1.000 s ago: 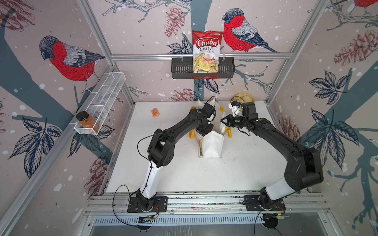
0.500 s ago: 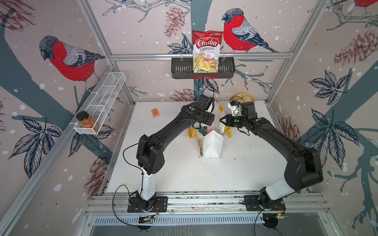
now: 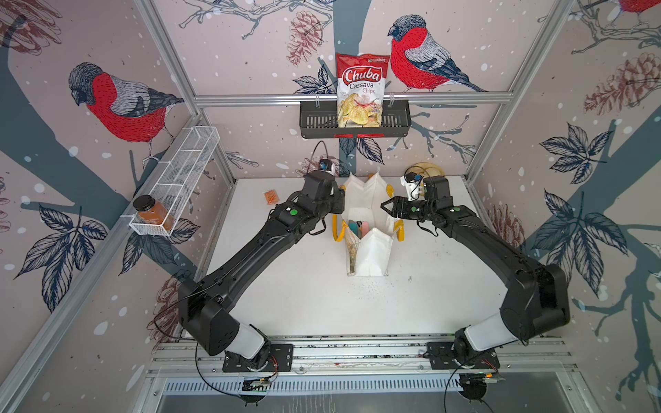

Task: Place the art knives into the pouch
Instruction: Close the pouch at the center of the board.

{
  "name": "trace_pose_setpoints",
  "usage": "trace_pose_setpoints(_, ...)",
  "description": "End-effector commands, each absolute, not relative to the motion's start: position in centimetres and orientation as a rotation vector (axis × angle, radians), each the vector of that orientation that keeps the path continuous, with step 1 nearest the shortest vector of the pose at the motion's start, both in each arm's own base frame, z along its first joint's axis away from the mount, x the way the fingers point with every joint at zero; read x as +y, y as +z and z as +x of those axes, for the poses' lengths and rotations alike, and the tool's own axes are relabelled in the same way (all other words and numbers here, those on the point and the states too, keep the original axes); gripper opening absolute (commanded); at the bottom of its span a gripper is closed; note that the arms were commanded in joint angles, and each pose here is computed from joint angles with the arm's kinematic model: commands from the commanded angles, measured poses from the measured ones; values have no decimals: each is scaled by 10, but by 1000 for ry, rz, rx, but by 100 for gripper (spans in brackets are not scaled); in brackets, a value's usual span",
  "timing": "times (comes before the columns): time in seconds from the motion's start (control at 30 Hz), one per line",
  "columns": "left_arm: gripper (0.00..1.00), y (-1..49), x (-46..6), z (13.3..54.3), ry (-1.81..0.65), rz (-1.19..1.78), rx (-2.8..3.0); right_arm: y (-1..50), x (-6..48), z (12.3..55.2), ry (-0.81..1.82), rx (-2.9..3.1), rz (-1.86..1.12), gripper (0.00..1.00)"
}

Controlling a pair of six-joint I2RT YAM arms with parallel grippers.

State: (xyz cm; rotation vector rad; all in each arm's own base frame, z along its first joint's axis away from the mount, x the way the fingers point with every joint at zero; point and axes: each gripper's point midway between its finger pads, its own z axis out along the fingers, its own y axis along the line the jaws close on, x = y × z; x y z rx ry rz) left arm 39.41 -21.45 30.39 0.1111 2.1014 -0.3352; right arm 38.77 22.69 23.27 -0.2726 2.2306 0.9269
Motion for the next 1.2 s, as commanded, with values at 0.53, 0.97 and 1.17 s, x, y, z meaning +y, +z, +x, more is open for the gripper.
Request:
trace_pose_setpoints(0.53, 53, 168, -189, 442, -428, -249, 2231, 251, 260, 389, 882, 2199, -337, 69)
trace_pose_setpoints(0.97, 52, 157, -265, 463, -534, -126, 2244, 245, 281, 389, 853, 2232, -367, 69)
trace_pose_setpoints(1.17, 51, 150, -298, 464, -569, -76, 2264, 245, 282, 388, 852, 2231, -371, 69)
